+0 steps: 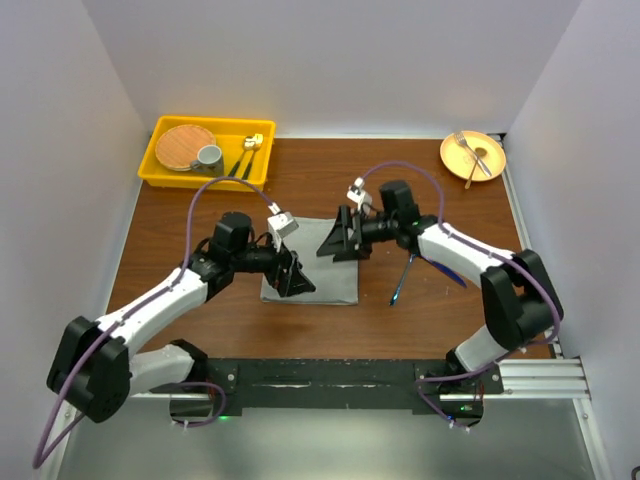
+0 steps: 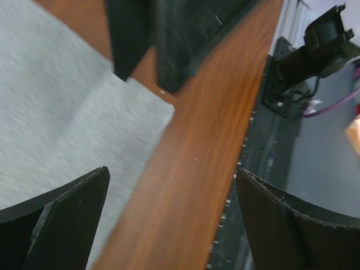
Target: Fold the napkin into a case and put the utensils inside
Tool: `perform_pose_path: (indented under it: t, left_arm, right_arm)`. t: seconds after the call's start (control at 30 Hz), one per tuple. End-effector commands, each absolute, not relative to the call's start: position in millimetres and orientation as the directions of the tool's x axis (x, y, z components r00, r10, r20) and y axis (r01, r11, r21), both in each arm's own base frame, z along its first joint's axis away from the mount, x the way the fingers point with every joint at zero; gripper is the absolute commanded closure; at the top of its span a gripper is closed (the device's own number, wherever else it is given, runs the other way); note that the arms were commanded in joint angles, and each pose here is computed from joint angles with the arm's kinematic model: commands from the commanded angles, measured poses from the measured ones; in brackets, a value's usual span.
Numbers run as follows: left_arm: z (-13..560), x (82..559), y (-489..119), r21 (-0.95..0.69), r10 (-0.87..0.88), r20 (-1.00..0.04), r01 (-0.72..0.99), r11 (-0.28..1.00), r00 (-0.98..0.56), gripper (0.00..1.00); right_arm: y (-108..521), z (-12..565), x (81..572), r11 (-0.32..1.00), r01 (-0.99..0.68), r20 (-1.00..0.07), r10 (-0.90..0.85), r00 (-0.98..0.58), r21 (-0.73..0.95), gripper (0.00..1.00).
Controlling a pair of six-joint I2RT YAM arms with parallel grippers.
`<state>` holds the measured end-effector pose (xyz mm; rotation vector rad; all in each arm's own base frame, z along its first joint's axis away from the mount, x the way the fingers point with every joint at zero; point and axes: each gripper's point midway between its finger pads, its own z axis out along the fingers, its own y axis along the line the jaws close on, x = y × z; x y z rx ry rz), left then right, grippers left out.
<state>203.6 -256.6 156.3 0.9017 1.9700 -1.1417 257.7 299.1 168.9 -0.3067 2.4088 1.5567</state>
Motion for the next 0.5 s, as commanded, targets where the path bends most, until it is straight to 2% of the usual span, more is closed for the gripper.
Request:
perform_pose_path:
  t: [0.0, 0.03, 0.07, 0.13, 0.27, 0.47]
  left_arm:
    - [158.3, 193.4, -262.7, -0.738, 0.058, -0.631, 0.622, 0.26, -0.773, 0.0]
    - [155.7, 192.3, -262.3, -0.794, 0.033, -0.563, 0.552, 0.254, -0.825, 0.0]
    - [153.0, 192.9, -261.8, -0.806, 0.013, -0.555, 0.542, 0.237, -0.832, 0.0]
    - [148.0, 193.6, -259.8, -0.865, -0.022, -0.466, 0.451, 0.221, -0.884, 0.0]
    - [131.7, 192.4, -257.0, -0.901, -0.058, -0.393, 0.372, 0.224, -0.918, 0.0]
    - [98.5, 196.3, -252.2, -0.925, -0.089, -0.273, 0.237, 0.296, -0.958, 0.0]
  right_arm:
    - [314.8, 158.6, 241.7, 0.351, -0.168, -0.186, 0.019, -0.982, 0.921, 0.02]
    - [315.0, 154.5, 239.4, 0.352, -0.127, -0.146, 0.029, -0.989, 0.927, 0.02]
    - [316.1, 153.3, 239.4, 0.341, -0.124, -0.144, 0.035, -0.989, 0.932, 0.02]
    - [315.7, 142.1, 233.2, 0.341, -0.049, -0.069, 0.047, -0.997, 0.939, 0.02]
    - [328.7, 136.3, 226.5, 0.312, -0.017, -0.029, 0.035, -0.999, 0.95, 0.02]
    - [339.1, 104.2, 214.1, 0.335, 0.07, 0.077, -0.007, -0.997, 0.939, 0.02]
